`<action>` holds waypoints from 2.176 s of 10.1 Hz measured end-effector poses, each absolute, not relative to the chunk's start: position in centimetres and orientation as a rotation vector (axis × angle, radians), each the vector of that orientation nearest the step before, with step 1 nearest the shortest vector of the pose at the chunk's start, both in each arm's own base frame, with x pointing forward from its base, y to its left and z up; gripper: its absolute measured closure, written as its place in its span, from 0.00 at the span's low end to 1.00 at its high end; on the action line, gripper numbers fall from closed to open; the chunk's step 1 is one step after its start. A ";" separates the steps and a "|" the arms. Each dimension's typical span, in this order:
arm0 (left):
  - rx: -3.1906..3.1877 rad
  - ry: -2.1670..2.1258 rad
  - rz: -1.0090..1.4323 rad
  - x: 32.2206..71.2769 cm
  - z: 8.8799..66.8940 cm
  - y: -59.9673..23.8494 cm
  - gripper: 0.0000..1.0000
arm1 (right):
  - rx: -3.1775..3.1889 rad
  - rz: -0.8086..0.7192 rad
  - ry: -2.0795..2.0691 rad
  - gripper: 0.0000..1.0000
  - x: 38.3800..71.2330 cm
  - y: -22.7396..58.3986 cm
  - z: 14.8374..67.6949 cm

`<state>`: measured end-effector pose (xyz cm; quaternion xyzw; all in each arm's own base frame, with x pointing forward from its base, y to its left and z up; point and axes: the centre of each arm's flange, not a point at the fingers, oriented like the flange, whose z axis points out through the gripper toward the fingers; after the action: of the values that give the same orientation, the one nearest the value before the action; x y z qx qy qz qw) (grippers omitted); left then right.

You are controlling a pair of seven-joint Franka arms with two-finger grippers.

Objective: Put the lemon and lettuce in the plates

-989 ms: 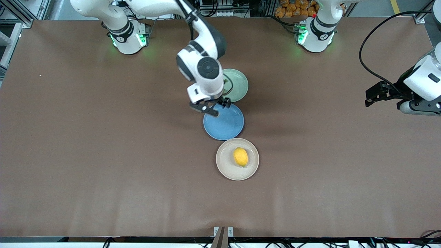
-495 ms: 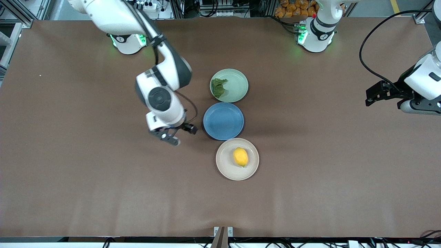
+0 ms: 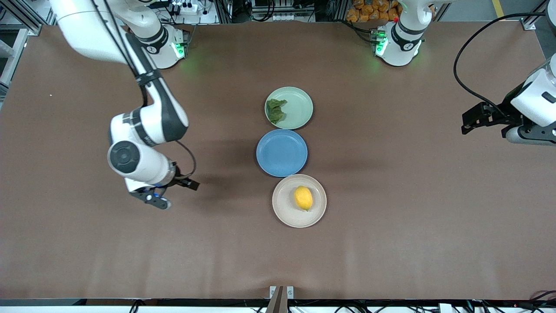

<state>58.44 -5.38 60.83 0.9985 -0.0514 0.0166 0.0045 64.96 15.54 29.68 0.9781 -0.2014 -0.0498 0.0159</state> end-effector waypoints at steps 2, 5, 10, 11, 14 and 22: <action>3.128 -0.159 0.049 58.5 60.7 -5.3 0.00 | 3.036 -0.184 -0.574 0.00 65.5 9.0 28.6; 3.129 -0.150 0.048 58.5 60.7 -5.0 0.00 | 3.068 -0.149 -0.480 0.00 64.8 5.6 28.7; 3.129 -0.146 0.048 58.6 60.7 -4.8 0.00 | 3.100 -0.056 -0.233 0.00 56.9 7.7 33.1; 3.129 -0.146 0.049 58.5 60.7 -4.8 0.00 | 3.102 -0.015 -0.201 0.00 56.0 8.1 35.0; 3.130 -0.138 0.050 58.6 60.8 -4.5 0.00 | 3.105 0.111 -0.068 0.00 55.4 7.3 39.9; 3.131 -0.127 0.051 58.6 60.8 -4.1 0.00 | 3.141 0.150 0.014 0.00 56.5 2.3 60.1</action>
<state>58.59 -4.14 60.76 0.9990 -0.0406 0.0161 0.0039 56.53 2.33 60.09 0.9988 0.0045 0.0477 -0.0016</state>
